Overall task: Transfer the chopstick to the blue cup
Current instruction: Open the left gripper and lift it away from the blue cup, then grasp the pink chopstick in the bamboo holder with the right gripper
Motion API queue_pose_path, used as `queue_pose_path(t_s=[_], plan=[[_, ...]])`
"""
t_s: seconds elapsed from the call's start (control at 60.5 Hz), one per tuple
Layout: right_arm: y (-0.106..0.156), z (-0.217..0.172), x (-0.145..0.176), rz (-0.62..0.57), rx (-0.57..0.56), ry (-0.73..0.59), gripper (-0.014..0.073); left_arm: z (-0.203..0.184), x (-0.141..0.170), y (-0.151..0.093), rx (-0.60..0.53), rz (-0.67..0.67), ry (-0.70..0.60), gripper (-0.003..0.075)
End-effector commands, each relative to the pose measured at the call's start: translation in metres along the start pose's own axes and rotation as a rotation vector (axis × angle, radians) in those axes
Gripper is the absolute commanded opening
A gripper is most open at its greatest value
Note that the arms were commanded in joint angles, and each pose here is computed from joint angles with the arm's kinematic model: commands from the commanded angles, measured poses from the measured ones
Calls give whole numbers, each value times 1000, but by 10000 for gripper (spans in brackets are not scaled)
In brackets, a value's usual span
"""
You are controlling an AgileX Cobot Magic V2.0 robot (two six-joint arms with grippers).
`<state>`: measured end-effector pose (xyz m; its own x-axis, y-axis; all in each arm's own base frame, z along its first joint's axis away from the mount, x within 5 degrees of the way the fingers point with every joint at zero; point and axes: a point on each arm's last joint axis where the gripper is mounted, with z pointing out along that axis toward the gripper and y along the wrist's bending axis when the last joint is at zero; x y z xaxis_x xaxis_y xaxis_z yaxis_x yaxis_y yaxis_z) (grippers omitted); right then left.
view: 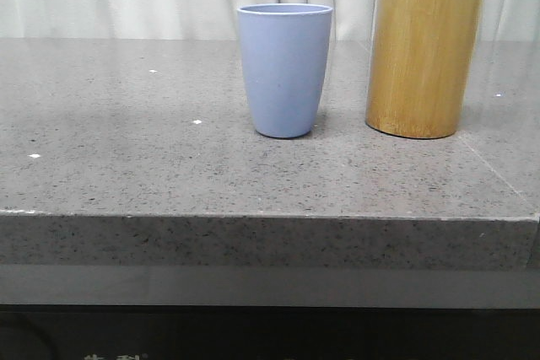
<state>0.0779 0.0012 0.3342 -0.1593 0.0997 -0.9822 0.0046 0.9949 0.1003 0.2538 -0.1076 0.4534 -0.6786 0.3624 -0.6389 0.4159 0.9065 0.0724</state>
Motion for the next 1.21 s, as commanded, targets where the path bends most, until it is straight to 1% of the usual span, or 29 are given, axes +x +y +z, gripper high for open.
queue_pose_path(t_s=[0.0,0.05,0.182,0.297,0.396,0.545,0.776,0.974,1.073,1.189], plan=[[1,-1,-16,-10,-1,-92,553,-28,17,20,-56,-76,-86,-19],[1,-1,-16,-10,-1,-92,553,-34,28,29,-83,-110,-108,-19],[1,-1,-16,-10,-1,-92,553,-40,62,41,-139,-178,-176,-19],[1,-1,-16,-10,-1,-92,553,-49,98,41,-184,-208,-267,-19],[1,-1,-16,-10,-1,-92,553,-53,127,36,-213,-214,-355,-19],[1,-1,-16,-10,-1,-92,553,-63,173,21,-239,-199,-524,-19],[1,-1,-16,-10,-1,-91,553,-63,236,1,-238,-201,-690,-19],[2,0,-16,14,-10,-81,553,-59,273,-10,-234,-204,-819,-19],[2,2,-17,15,-10,-89,553,-59,282,-13,-239,-199,-857,-19],[2,13,-24,18,-8,-92,553,-60,284,-13,-241,-198,-871,-19]])
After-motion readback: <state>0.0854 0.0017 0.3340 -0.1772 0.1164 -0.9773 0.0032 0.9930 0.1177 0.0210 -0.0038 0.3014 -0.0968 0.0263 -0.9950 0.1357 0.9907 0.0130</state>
